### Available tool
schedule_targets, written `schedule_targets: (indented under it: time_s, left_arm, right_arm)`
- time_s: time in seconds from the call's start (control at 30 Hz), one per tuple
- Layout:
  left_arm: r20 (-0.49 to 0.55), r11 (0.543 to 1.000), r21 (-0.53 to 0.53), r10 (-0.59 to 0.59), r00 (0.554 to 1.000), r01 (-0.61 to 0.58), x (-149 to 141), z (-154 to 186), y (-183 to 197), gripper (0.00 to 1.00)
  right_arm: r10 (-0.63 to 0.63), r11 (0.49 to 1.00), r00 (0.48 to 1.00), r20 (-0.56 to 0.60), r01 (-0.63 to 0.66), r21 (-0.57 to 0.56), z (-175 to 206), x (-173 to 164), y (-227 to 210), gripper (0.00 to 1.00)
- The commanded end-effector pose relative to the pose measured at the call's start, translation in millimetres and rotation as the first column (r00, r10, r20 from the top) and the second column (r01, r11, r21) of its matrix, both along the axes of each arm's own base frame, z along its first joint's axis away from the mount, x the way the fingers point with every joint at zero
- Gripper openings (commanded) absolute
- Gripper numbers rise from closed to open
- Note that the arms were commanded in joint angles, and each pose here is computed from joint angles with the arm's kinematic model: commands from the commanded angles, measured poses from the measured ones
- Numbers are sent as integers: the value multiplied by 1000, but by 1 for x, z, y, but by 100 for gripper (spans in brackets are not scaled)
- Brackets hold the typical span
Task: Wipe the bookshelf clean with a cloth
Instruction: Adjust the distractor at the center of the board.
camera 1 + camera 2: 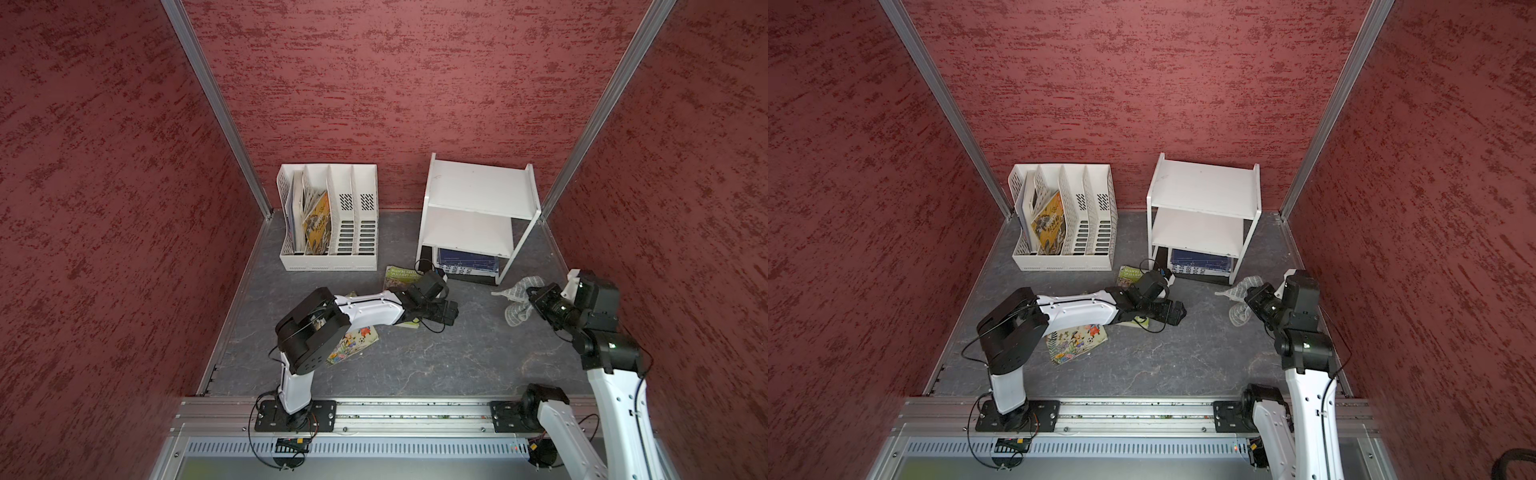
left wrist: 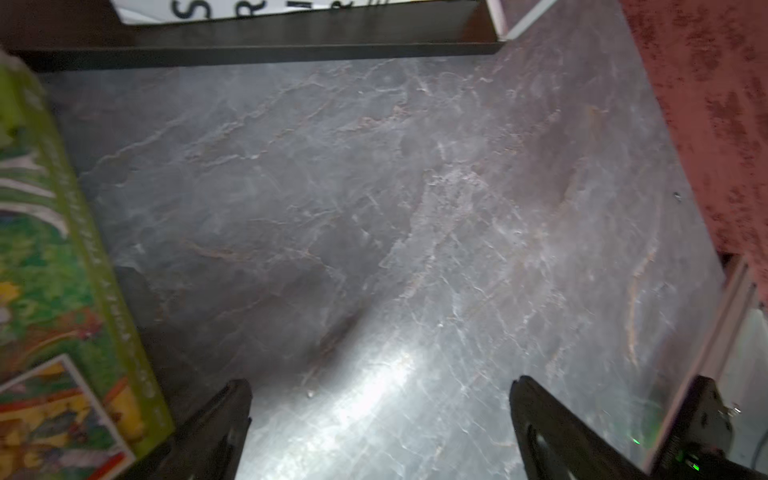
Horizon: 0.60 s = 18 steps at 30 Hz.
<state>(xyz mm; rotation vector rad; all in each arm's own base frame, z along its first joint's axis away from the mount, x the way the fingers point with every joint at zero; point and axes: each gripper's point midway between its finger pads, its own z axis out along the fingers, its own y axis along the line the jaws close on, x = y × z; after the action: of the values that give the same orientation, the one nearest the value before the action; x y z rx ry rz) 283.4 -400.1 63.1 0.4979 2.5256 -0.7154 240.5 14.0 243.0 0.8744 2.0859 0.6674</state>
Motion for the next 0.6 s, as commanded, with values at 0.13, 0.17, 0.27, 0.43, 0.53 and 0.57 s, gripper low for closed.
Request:
schedule_targets:
  time_s: [0.13,0.17,0.27,0.43,0.53,0.57]
  left_arm:
    - [0,982,121,145,989,-144,15,-33,40,100]
    - [-2,976,133,173,985,-171,17,-36,49,100]
    - [-14,959,137,252,968,-248,23,-38,74,100]
    - [14,924,142,357,934,-356,37,-31,117,100]
    - [28,902,151,404,914,-403,43,-27,140,100]
    - [33,898,147,414,910,-414,43,-25,146,100]
  right_arm:
    - [31,999,999,16,-30,-28,9,-4,3,0]
    - [36,999,999,18,-35,-28,9,-3,4,0]
    - [59,998,998,15,-58,-29,7,-1,6,0]
    - [117,993,993,21,-116,-22,5,4,16,0]
    - [162,987,986,28,-161,-17,3,8,24,0]
    - [179,984,983,31,-179,-11,3,9,28,0]
